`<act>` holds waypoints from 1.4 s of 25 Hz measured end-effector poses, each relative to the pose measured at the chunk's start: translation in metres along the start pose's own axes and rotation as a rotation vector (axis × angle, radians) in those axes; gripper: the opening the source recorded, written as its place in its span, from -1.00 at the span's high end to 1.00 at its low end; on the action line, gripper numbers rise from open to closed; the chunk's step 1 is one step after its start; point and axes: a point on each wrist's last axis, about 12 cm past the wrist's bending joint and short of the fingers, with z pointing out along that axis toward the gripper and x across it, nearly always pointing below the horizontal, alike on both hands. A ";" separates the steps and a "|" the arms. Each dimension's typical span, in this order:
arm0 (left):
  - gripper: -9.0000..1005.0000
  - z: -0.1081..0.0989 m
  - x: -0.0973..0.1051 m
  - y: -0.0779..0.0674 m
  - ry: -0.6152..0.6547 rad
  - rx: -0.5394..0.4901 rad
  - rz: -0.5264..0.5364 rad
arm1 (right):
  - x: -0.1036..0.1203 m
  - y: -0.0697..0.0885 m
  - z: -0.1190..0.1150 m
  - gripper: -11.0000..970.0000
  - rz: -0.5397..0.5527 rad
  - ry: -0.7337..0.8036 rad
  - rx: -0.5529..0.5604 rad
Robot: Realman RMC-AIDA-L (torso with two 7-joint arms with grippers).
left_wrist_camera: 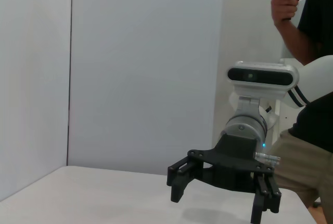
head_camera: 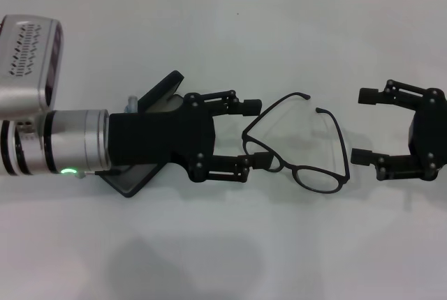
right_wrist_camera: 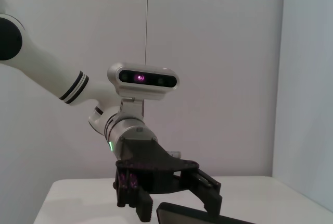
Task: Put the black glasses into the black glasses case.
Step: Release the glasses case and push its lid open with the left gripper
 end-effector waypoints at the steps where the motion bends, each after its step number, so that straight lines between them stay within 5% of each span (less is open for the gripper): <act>1: -0.63 0.000 0.000 0.000 0.000 0.000 -0.001 | 0.000 0.000 0.000 -0.83 0.001 0.000 0.001; 14: -0.63 0.002 0.003 -0.001 -0.007 -0.022 -0.011 | 0.002 0.002 -0.001 -0.83 0.009 0.002 0.002; 18: -0.63 -0.001 -0.001 0.010 -0.019 -0.109 -0.064 | 0.004 0.003 -0.002 -0.83 0.016 0.005 0.010; 27: -0.63 -0.025 -0.041 0.052 0.276 -0.292 -0.221 | 0.005 0.004 -0.002 -0.83 0.018 0.008 0.017; 35: -0.63 -0.045 -0.057 0.054 0.448 -0.452 -0.215 | 0.005 0.004 -0.003 -0.83 0.020 0.009 0.018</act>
